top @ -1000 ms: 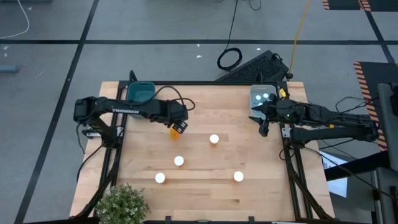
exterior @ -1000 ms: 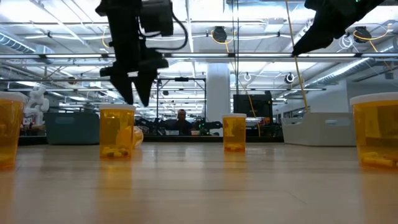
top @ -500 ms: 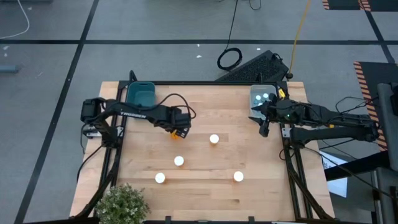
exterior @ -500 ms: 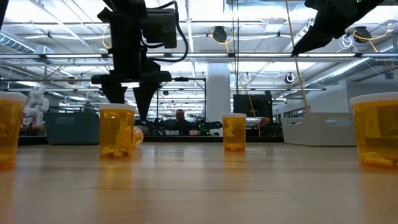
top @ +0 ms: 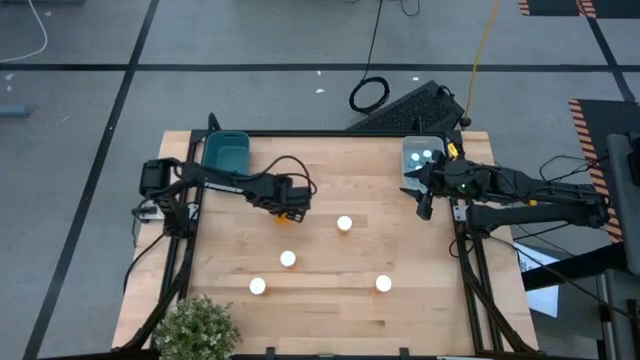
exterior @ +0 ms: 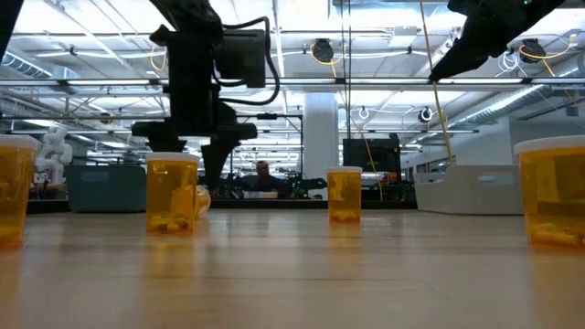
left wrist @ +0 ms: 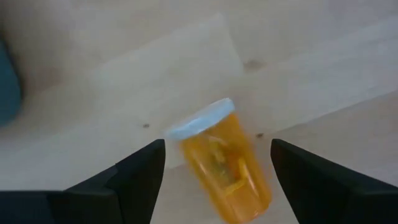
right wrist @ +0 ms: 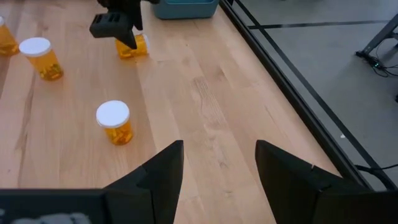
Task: Pick and place medicine bottles into bin by pill shape (circle, oval)
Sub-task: Put the orange capsule bottle into the blue bin
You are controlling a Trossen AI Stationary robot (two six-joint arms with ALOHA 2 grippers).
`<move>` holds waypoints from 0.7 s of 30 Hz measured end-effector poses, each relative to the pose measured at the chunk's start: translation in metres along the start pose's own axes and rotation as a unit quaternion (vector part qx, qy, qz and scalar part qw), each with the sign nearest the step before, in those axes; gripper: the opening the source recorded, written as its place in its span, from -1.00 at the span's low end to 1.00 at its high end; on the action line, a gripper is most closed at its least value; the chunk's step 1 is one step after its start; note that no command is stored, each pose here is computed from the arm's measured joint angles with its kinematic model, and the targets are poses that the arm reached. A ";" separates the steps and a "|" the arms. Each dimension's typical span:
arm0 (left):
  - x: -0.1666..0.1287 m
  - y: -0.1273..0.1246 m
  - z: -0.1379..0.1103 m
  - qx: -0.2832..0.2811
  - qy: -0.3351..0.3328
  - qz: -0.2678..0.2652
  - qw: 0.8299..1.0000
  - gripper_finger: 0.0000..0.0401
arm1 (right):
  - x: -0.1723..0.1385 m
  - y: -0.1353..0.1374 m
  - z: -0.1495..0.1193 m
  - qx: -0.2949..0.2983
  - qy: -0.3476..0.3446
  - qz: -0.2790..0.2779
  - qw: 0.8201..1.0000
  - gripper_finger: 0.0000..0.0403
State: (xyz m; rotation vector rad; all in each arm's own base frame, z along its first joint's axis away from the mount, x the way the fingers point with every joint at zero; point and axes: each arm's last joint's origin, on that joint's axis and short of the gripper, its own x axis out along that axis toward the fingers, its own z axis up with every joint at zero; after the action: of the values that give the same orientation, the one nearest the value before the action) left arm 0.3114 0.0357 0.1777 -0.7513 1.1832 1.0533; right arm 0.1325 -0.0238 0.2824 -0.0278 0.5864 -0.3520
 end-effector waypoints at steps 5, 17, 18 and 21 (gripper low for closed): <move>0.017 -0.005 0.003 -0.005 0.022 0.003 1.000 0.42 | 0.000 0.000 0.000 0.001 0.000 0.001 1.000 -0.04; 0.030 -0.005 0.010 0.057 0.022 0.011 0.998 0.07 | 0.000 0.000 0.000 0.004 0.000 0.001 1.000 -0.04; 0.030 -0.005 0.011 0.062 0.020 0.012 0.998 0.04 | 0.000 0.000 0.000 0.006 0.000 0.001 1.000 -0.04; 0.029 -0.003 0.016 0.076 0.013 0.005 0.997 -0.03 | 0.005 0.001 -0.001 0.010 -0.013 0.001 1.000 -0.04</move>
State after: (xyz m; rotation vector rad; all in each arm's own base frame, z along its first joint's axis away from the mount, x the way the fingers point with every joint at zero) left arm 0.3208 0.0558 0.1537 -0.6428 1.2753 0.9527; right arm 0.1361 -0.0243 0.2785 -0.0120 0.5567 -0.3548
